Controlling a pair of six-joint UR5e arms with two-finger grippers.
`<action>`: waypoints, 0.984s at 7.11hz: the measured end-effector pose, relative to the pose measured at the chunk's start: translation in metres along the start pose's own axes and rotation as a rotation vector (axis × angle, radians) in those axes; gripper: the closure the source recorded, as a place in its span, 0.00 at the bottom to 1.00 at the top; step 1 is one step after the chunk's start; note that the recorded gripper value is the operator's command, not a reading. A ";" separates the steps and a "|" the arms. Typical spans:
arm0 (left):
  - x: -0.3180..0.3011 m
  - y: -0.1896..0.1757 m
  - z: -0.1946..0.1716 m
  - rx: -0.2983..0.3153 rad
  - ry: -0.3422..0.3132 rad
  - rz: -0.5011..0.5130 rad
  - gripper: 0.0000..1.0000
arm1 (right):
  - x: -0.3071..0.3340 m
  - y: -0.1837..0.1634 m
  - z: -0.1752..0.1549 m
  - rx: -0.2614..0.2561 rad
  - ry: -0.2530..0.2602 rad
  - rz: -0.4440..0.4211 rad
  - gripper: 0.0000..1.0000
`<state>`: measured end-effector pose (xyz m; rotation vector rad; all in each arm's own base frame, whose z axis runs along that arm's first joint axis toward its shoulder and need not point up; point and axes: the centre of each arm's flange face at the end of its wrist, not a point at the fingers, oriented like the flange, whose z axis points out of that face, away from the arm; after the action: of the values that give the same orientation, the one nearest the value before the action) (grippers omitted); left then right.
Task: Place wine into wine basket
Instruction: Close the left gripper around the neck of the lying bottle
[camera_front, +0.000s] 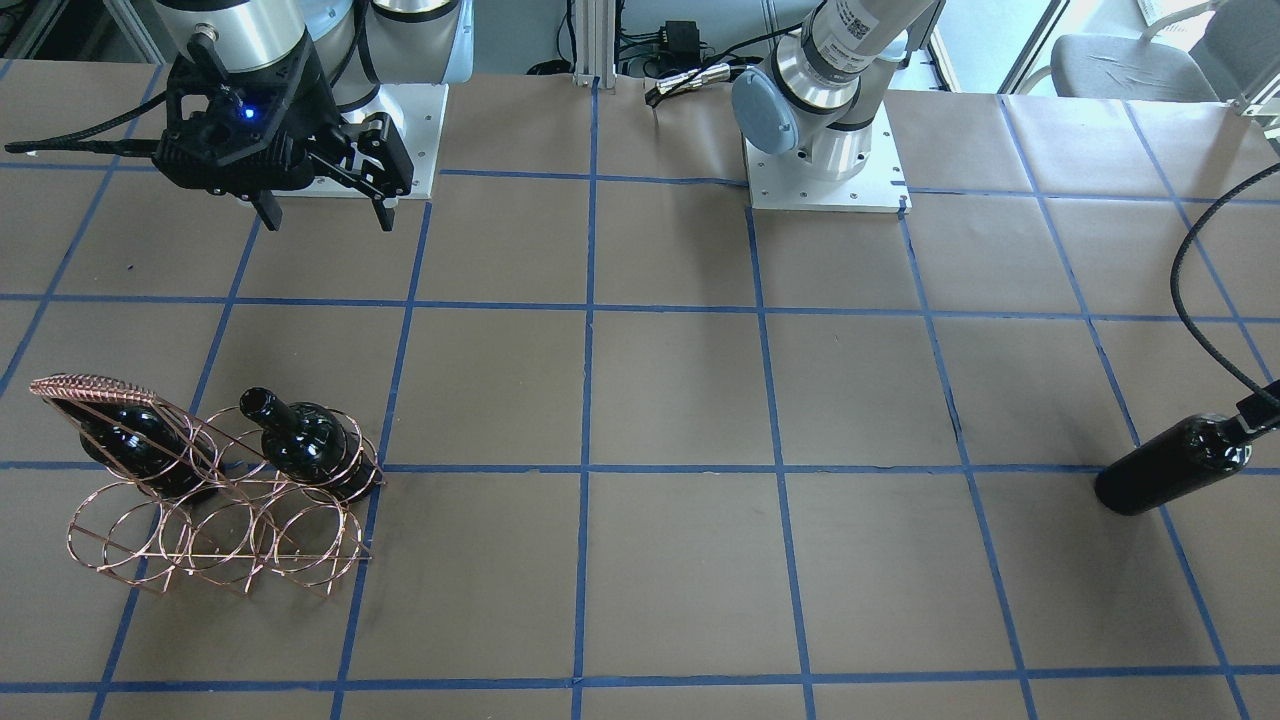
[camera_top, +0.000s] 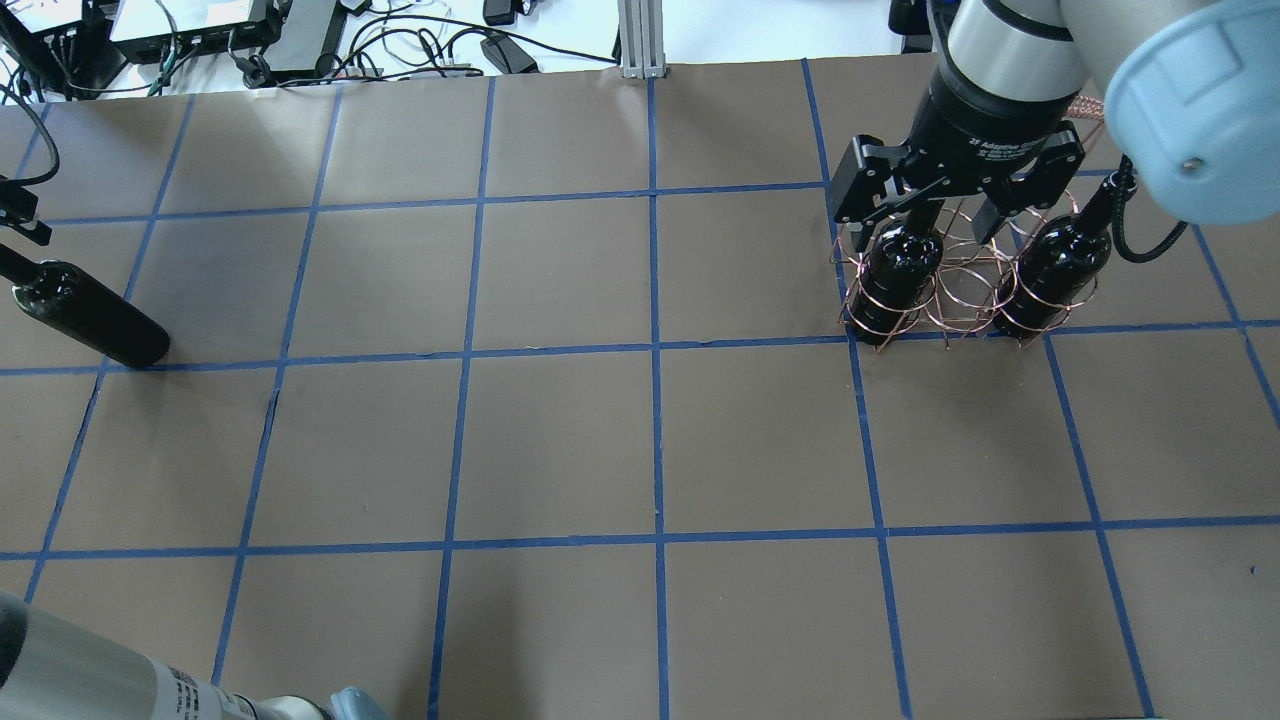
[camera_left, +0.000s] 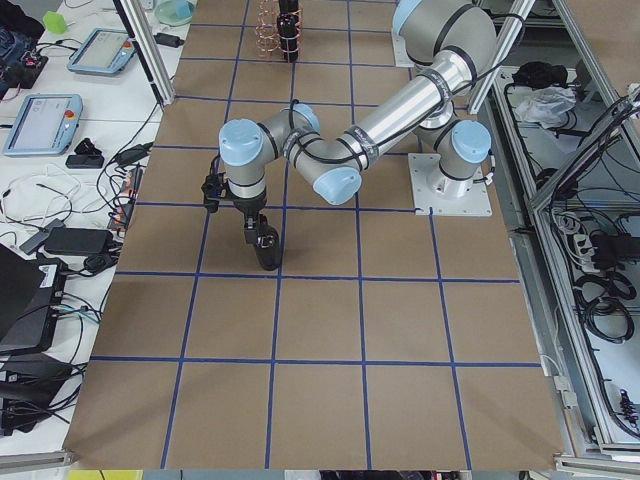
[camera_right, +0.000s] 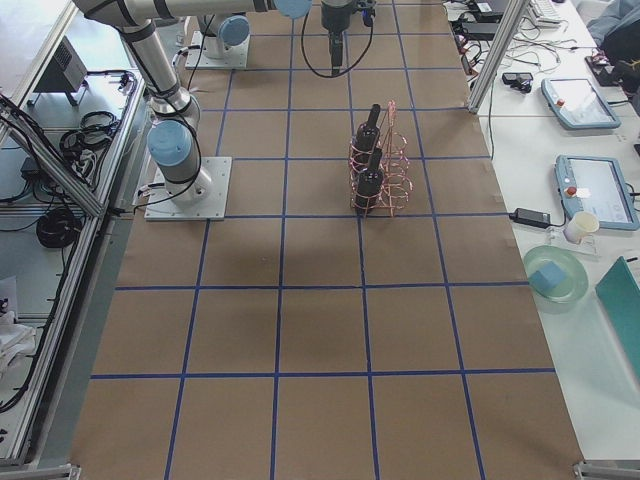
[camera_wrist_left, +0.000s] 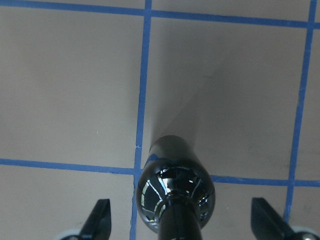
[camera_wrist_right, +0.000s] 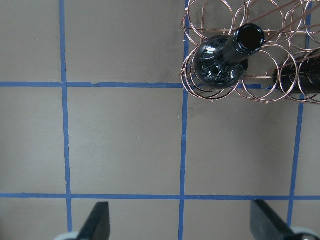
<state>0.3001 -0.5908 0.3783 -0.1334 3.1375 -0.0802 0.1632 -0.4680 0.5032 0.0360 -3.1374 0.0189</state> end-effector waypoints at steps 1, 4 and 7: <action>0.000 0.001 0.001 -0.009 0.002 0.000 0.31 | 0.000 0.000 0.001 -0.001 0.000 0.000 0.00; 0.000 0.003 0.003 -0.031 0.002 0.003 0.61 | 0.000 0.000 0.001 -0.002 0.000 0.000 0.00; 0.000 0.006 0.004 -0.052 0.000 0.004 1.00 | 0.000 0.000 0.001 -0.002 -0.001 -0.001 0.00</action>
<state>0.2994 -0.5854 0.3738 -0.1264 3.1413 0.0010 0.1634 -0.4677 0.5023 0.0374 -3.1381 0.0164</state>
